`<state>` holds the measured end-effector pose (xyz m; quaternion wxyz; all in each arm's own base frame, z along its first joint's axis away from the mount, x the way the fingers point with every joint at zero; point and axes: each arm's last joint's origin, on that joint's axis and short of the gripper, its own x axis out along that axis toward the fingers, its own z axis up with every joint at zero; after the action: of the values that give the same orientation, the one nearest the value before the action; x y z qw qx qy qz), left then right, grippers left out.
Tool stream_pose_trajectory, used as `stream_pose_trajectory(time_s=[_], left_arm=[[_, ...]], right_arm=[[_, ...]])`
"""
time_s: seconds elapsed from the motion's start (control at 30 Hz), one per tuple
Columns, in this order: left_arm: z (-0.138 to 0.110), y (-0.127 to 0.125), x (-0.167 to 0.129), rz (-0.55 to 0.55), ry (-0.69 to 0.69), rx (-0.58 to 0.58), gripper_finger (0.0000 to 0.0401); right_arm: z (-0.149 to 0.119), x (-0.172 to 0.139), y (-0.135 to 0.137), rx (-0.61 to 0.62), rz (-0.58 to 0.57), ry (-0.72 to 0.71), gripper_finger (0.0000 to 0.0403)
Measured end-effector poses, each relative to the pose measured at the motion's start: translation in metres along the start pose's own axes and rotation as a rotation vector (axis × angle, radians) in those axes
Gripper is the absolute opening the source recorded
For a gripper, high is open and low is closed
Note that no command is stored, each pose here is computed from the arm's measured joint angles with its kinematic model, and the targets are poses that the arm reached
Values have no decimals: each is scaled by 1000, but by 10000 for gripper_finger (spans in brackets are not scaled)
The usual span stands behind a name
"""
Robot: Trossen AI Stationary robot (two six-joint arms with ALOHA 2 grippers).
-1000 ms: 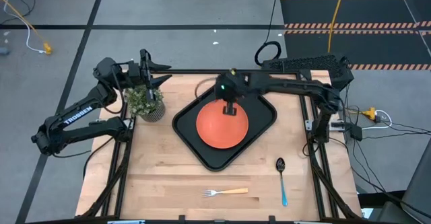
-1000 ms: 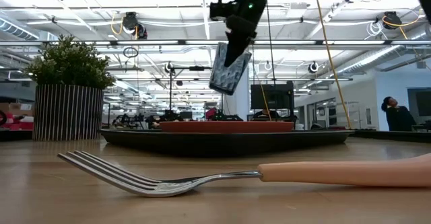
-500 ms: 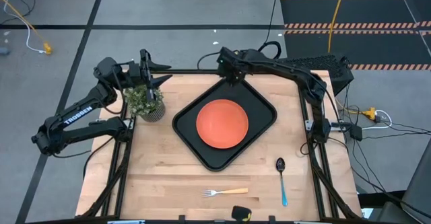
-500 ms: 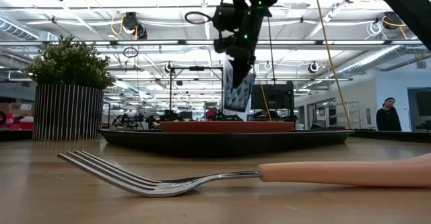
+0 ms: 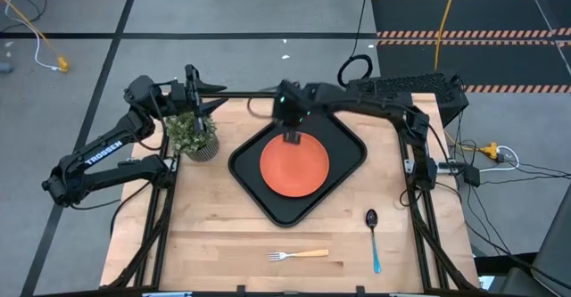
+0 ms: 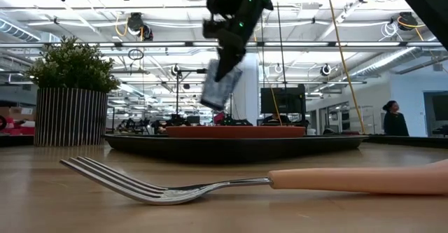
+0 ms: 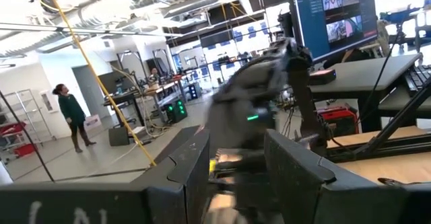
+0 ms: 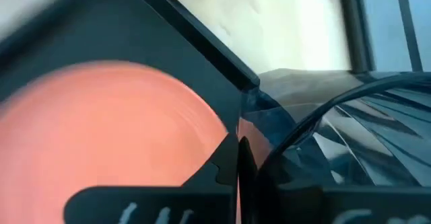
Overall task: Pick and place plate/cup/fork/spoon on tray
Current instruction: Put the blue cup on the black serving tray
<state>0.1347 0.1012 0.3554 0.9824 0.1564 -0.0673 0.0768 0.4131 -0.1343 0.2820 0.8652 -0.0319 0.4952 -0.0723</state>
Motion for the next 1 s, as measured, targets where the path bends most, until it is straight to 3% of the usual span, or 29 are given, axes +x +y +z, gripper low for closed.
stream_pose_trajectory(time_s=[0.23,0.37,0.47,0.6,0.83,1.0], left_arm=[[1,0,0,1,-7,-2,145],[1,0,0,2,-10,-3,145],[1,0,0,2,-11,-11,145],[1,0,0,1,-8,-17,145],[-1,0,0,-1,4,-24,145],[-2,0,0,-3,15,-18,145]], right_arm=[[18,-3,48,-93,43,-90,0],[20,-3,59,-101,52,-91,0],[10,-2,43,-59,-19,-4,0],[-8,-2,0,55,-91,112,0],[-32,-5,-65,234,-55,123,0],[-50,0,-84,285,-51,159,0]])
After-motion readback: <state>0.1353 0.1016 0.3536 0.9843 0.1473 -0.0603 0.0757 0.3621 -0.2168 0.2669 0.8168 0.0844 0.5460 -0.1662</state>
